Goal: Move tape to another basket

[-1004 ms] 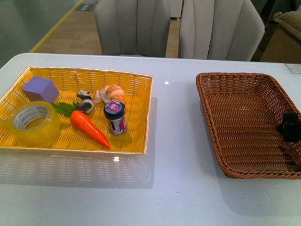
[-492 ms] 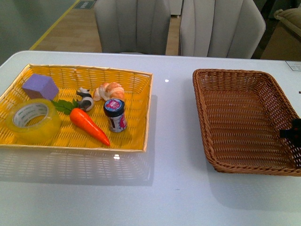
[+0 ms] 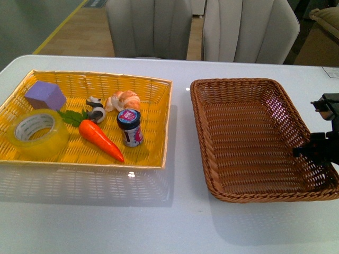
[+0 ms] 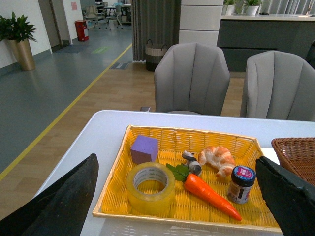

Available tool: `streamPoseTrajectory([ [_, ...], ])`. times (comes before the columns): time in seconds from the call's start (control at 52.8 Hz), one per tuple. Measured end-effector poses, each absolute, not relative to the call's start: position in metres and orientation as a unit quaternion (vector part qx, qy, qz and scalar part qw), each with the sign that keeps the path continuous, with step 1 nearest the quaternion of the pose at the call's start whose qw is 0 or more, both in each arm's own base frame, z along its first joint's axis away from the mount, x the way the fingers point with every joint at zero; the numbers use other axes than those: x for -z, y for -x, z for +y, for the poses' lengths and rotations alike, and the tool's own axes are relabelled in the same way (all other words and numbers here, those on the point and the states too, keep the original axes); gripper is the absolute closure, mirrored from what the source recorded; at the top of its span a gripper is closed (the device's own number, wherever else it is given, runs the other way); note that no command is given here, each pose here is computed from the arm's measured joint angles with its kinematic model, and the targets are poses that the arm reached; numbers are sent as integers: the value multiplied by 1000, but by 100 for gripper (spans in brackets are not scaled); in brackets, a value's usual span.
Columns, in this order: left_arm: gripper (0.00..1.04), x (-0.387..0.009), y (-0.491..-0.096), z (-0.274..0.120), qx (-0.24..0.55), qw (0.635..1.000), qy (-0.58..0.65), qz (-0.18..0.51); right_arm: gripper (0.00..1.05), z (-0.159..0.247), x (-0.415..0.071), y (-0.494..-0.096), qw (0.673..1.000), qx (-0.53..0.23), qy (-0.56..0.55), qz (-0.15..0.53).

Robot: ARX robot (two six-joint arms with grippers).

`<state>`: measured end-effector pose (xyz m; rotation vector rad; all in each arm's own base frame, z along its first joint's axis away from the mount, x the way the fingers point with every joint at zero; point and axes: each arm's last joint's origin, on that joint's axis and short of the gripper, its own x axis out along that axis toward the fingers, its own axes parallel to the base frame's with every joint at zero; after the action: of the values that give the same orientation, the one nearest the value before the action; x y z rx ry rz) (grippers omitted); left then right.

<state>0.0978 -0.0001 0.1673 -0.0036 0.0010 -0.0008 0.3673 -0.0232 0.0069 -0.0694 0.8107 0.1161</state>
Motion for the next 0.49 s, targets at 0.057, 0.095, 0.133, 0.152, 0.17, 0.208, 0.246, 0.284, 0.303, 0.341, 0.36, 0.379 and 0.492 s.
streamPoseTrajectory([
  [0.057,9,-167,-98,0,0,1000,2,0,99,-18,-7,-366,916,-58,32,395],
  [0.095,9,-167,-98,0,0,1000,2,0,99,-16,-6,-366,916,-58,31,395],
  [0.133,9,-167,-98,0,0,1000,2,0,99,-14,-6,-365,917,-57,30,395],
  [0.152,9,-167,-98,0,0,1000,2,0,99,-13,-6,-365,917,-56,27,395],
  [0.17,9,-167,-98,0,0,1000,2,0,99,-13,-6,-364,917,-55,27,395],
  [0.208,9,-167,-98,0,0,1000,2,0,100,-12,-6,-364,917,-52,27,394],
  [0.246,9,-167,-98,0,0,1000,2,0,100,-12,-6,-364,917,-50,26,394],
  [0.284,9,-167,-98,0,0,1000,2,0,100,-12,-5,-364,918,-48,25,394],
  [0.303,9,-167,-98,0,0,1000,2,0,100,-12,-5,-364,918,-48,24,393],
  [0.341,9,-167,-98,0,0,1000,2,0,100,-12,-5,-363,918,-47,21,394],
  [0.36,9,-167,-98,0,0,1000,2,0,100,-12,-5,-363,918,-47,21,394],
  [0.379,9,-167,-98,0,0,1000,2,0,100,-12,-6,-363,918,-47,20,394],
  [0.492,9,-167,-98,0,0,1000,2,0,87,-11,-6,-361,917,-47,19,396],
])
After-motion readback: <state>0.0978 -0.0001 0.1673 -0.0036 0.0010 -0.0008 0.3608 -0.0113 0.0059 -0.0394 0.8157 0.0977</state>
